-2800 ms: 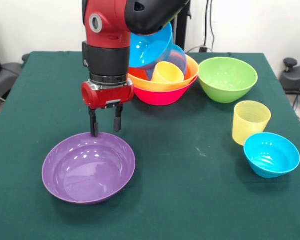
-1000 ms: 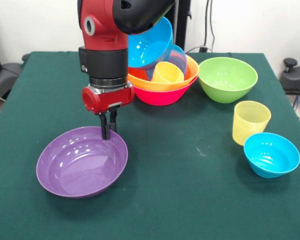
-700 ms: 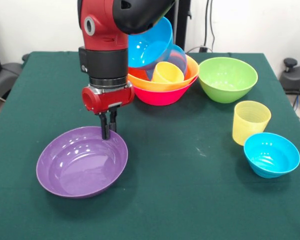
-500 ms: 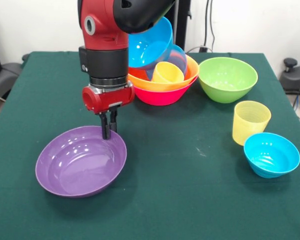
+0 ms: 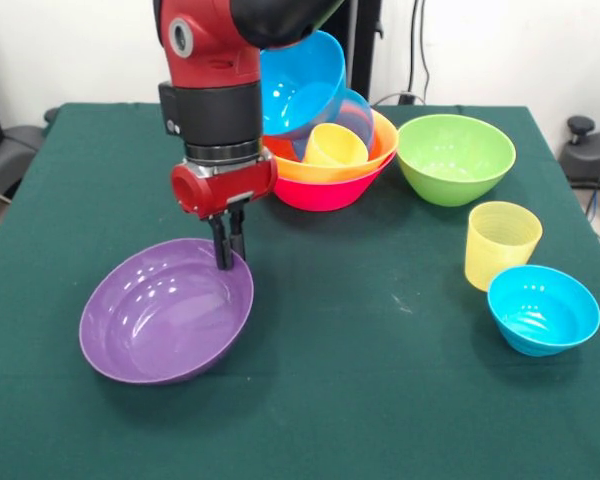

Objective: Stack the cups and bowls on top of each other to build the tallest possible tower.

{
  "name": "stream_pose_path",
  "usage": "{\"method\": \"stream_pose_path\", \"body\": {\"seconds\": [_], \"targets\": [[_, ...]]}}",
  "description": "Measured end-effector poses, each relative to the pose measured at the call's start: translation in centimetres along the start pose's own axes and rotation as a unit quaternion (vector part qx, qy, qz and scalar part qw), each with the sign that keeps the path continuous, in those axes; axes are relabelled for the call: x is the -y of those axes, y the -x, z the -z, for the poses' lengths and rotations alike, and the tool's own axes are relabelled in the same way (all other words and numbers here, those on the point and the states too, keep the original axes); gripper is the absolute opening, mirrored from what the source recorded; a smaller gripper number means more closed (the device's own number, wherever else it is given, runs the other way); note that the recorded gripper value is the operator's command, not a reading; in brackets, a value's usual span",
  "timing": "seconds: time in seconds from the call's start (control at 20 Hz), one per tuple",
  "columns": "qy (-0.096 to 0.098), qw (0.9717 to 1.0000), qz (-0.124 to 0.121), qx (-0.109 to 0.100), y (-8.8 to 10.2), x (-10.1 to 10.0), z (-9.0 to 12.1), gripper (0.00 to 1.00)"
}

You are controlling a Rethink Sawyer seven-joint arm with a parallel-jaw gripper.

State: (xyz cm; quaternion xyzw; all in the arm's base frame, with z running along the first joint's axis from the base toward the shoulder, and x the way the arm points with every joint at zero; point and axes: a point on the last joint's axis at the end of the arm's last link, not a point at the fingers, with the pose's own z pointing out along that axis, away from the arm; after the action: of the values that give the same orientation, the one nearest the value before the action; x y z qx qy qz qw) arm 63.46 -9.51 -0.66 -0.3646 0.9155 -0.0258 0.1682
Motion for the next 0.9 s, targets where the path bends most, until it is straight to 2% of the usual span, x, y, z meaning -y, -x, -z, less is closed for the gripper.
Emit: {"method": "stream_pose_path", "body": {"seconds": [0.55, 0.9], "targets": [[0.035, 0.9992, 0.021, 0.003, 1.1, 0.7, 3.1, 0.0], [0.06, 0.9973, 0.041, -0.014, 1.2, 1.4, 7.6, 0.0]]}}
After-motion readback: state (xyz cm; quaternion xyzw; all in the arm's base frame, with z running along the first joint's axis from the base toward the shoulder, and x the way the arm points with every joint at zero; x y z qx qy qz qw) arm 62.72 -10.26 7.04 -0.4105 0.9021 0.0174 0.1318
